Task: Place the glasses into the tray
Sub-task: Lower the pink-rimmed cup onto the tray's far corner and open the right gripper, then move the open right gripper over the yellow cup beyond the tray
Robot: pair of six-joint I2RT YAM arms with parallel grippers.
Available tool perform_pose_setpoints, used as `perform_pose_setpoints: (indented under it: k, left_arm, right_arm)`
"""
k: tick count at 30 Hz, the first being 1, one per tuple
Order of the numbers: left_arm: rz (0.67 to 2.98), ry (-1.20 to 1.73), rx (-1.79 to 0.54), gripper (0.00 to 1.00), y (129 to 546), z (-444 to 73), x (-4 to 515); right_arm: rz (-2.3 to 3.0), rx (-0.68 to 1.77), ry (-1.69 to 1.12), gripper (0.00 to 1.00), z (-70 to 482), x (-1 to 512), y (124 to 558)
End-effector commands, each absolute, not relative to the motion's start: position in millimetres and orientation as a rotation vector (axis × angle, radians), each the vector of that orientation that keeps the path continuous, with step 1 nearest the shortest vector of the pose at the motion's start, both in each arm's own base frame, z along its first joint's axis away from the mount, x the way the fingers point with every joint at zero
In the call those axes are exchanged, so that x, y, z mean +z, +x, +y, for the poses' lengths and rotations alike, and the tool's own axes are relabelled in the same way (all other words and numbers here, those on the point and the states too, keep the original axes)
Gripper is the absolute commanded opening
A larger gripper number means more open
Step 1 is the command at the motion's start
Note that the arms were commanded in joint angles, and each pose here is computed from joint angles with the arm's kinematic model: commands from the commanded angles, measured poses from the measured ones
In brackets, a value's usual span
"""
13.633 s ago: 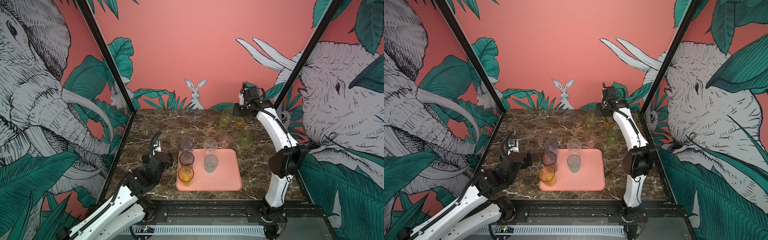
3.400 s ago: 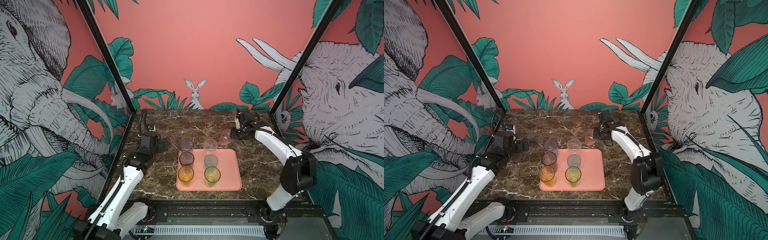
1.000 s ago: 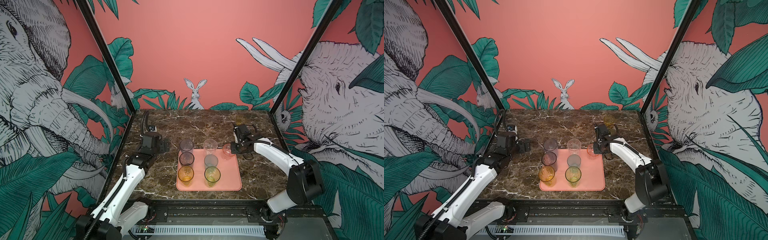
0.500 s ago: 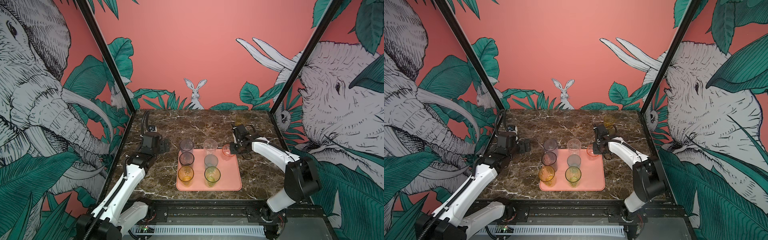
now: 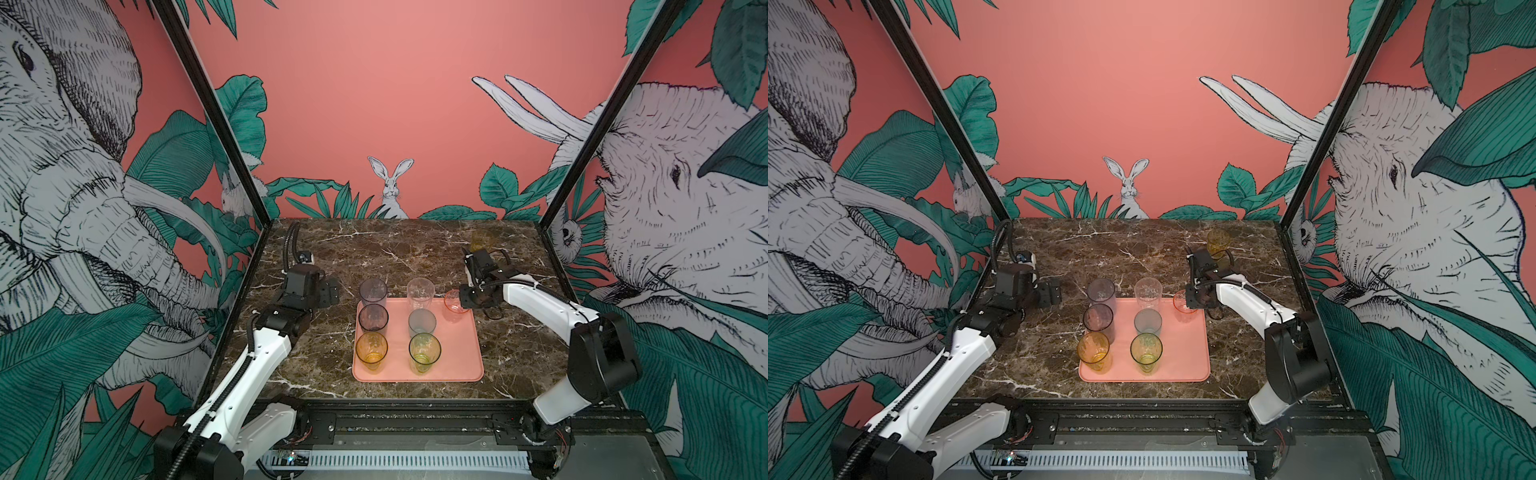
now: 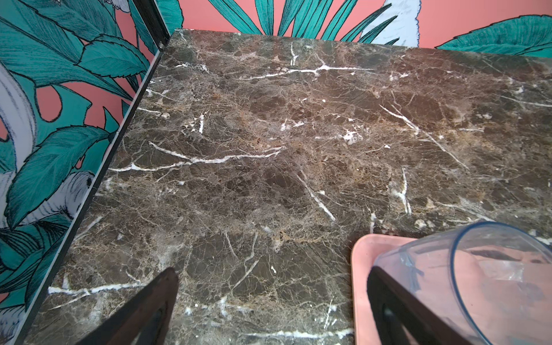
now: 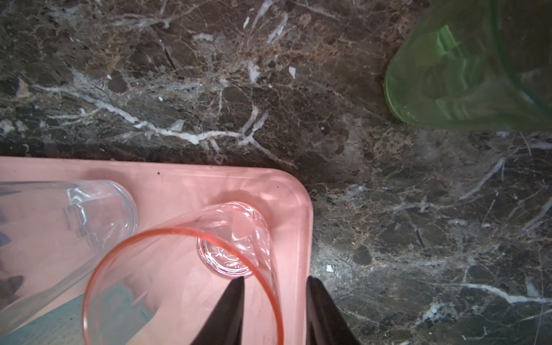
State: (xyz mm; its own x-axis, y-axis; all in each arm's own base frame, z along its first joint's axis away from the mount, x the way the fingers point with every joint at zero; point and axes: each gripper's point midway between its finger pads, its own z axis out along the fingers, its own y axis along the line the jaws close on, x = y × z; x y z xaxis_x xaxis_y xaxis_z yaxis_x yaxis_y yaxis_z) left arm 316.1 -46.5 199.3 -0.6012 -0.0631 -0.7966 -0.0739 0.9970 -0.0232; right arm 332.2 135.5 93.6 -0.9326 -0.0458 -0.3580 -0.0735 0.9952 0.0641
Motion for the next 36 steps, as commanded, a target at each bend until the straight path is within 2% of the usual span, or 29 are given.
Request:
perform_pose_setpoints:
  k: [1,14,36]
  left_arm:
    - [2.209,-0.120,0.006,0.99,317,-45,198]
    - [2.206,-0.116,0.007,0.99,318,-45,198]
    - [2.200,-0.111,-0.004,0.99,320,-47,205]
  right_arm:
    - [2.756,0.111,-0.079,0.42,139,102,339]
    - [2.718,0.139,-0.084,0.49,140,126,338]
    - [2.444,0.133,-0.101,0.52,133,225,365]
